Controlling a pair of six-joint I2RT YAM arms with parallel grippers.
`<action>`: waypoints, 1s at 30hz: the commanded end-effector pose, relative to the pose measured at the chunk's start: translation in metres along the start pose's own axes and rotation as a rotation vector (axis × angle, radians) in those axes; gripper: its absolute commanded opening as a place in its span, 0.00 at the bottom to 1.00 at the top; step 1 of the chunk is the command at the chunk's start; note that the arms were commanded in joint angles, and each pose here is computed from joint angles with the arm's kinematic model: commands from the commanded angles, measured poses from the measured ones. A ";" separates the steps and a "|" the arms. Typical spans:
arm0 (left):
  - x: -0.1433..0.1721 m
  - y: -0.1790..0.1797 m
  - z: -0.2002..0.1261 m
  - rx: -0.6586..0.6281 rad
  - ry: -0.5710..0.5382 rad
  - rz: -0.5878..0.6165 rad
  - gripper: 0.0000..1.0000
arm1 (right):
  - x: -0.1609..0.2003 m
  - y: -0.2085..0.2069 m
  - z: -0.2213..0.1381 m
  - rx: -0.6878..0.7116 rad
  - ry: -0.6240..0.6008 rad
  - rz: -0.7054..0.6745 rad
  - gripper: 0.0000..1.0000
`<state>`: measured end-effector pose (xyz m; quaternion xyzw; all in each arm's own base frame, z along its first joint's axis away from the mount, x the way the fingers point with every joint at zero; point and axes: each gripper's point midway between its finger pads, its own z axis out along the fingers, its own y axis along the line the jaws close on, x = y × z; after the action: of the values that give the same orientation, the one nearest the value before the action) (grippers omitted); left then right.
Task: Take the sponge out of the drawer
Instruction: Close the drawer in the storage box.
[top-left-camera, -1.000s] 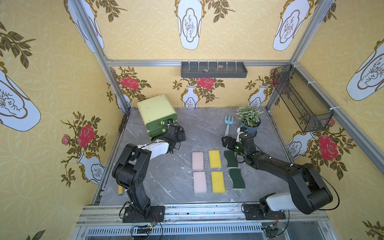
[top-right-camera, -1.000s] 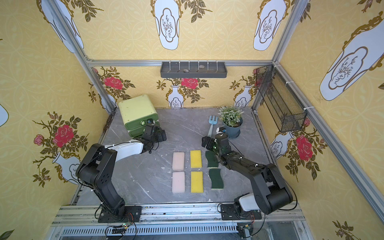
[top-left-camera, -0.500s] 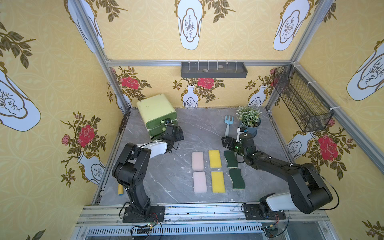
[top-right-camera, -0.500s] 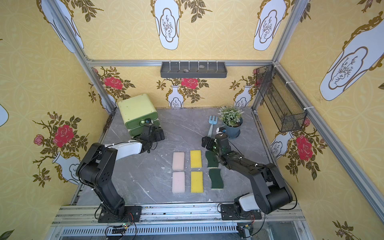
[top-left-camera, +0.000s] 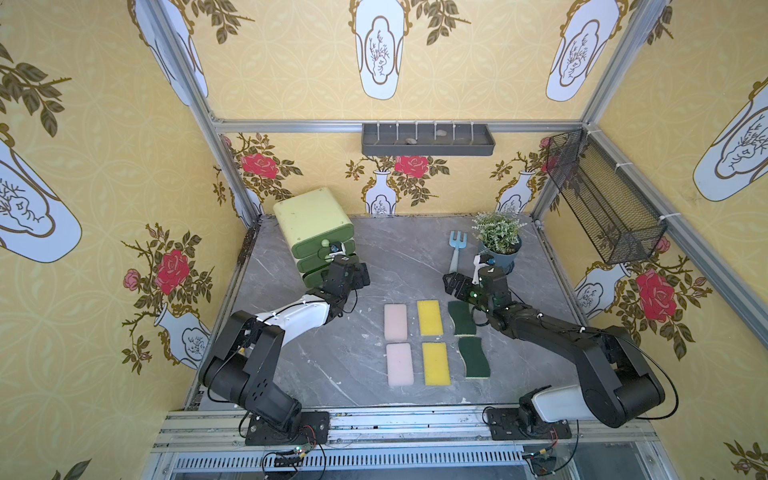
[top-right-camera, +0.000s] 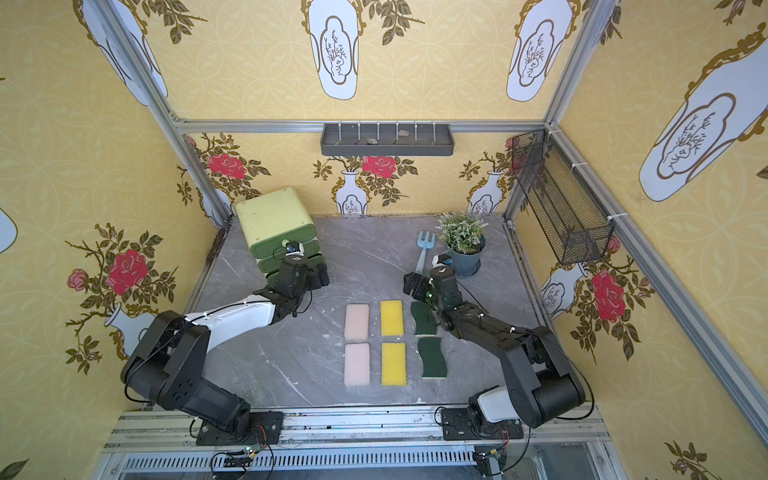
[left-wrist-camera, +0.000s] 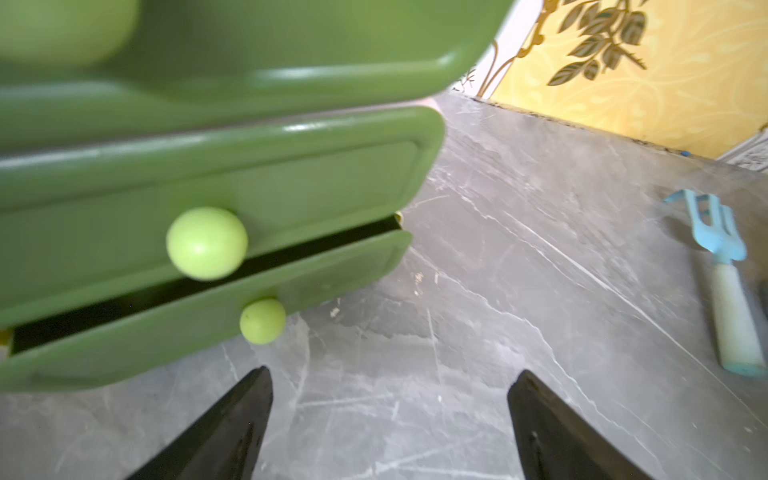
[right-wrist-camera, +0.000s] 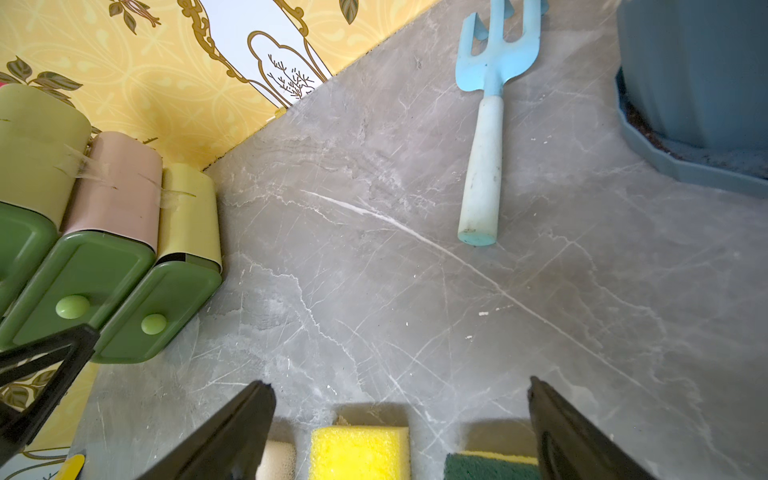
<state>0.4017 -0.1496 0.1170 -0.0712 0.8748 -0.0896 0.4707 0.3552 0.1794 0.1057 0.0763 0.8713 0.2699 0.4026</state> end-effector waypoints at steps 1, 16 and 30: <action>-0.004 0.011 -0.008 -0.032 -0.042 -0.034 0.94 | -0.011 0.009 0.000 -0.035 -0.035 -0.003 0.98; 0.014 0.069 -0.052 -0.173 -0.075 -0.191 0.88 | -0.011 0.010 0.000 -0.039 -0.035 0.000 0.98; 0.023 0.109 -0.032 -0.182 -0.055 -0.444 0.29 | -0.012 0.009 0.000 -0.036 -0.038 -0.003 0.97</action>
<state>0.3508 -0.0426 0.0895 -0.2828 0.8459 -0.0673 0.4471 0.3547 0.1803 0.1057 0.0747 0.8714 0.2732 0.4006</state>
